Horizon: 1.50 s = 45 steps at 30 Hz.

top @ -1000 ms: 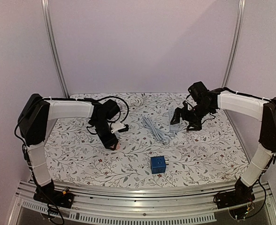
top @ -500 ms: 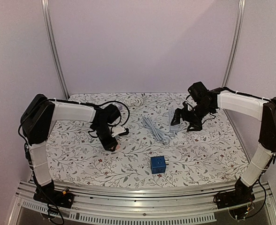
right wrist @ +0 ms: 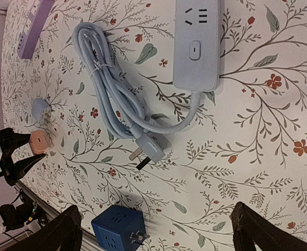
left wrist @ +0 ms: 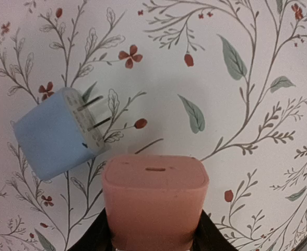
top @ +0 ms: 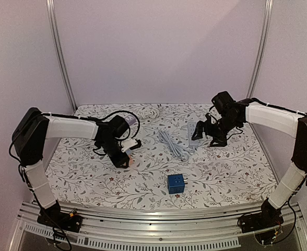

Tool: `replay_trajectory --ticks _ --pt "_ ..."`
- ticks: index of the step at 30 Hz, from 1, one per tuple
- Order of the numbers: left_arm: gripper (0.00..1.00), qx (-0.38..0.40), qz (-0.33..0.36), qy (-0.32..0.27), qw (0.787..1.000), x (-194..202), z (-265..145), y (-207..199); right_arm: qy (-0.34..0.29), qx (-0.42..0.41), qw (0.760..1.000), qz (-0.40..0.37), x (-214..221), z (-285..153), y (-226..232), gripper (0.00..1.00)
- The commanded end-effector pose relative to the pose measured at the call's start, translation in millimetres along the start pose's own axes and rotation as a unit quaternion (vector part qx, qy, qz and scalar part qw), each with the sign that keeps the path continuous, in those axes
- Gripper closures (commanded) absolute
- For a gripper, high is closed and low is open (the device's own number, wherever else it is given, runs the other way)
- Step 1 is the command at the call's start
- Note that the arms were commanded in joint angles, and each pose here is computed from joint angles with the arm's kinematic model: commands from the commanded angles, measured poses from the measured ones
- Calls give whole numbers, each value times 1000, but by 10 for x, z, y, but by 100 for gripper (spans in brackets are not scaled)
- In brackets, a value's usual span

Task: Insert the plug

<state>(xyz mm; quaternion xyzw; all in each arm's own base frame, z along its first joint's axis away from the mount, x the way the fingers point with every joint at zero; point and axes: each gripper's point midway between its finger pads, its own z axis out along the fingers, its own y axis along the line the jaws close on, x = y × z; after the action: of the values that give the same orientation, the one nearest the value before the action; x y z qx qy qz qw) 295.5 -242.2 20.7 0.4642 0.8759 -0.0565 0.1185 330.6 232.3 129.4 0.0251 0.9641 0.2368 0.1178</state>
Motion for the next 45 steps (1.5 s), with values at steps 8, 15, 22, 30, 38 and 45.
replay_trajectory --ticks 8,15,22,30,38,45 --pt "100 43 -60 -206 976 -643 -1094 -261 -8 -114 993 19 -56 -159 501 1" --pt "100 68 -85 -289 951 -915 -1540 -534 15 -189 982 3 53 -229 972 1" --pt "100 86 -79 -314 942 -1098 -1673 -966 42 -219 974 -21 267 -288 1329 1" --pt "100 99 -47 -294 949 -1146 -1571 -1170 74 -250 964 -46 420 -332 1661 1" --pt "100 118 -46 -296 947 -1280 -1600 -1250 102 -267 955 -75 702 -325 1915 7" --pt "100 123 -43 -297 946 -1325 -1606 -1302 98 -257 959 -72 707 -209 1940 18"
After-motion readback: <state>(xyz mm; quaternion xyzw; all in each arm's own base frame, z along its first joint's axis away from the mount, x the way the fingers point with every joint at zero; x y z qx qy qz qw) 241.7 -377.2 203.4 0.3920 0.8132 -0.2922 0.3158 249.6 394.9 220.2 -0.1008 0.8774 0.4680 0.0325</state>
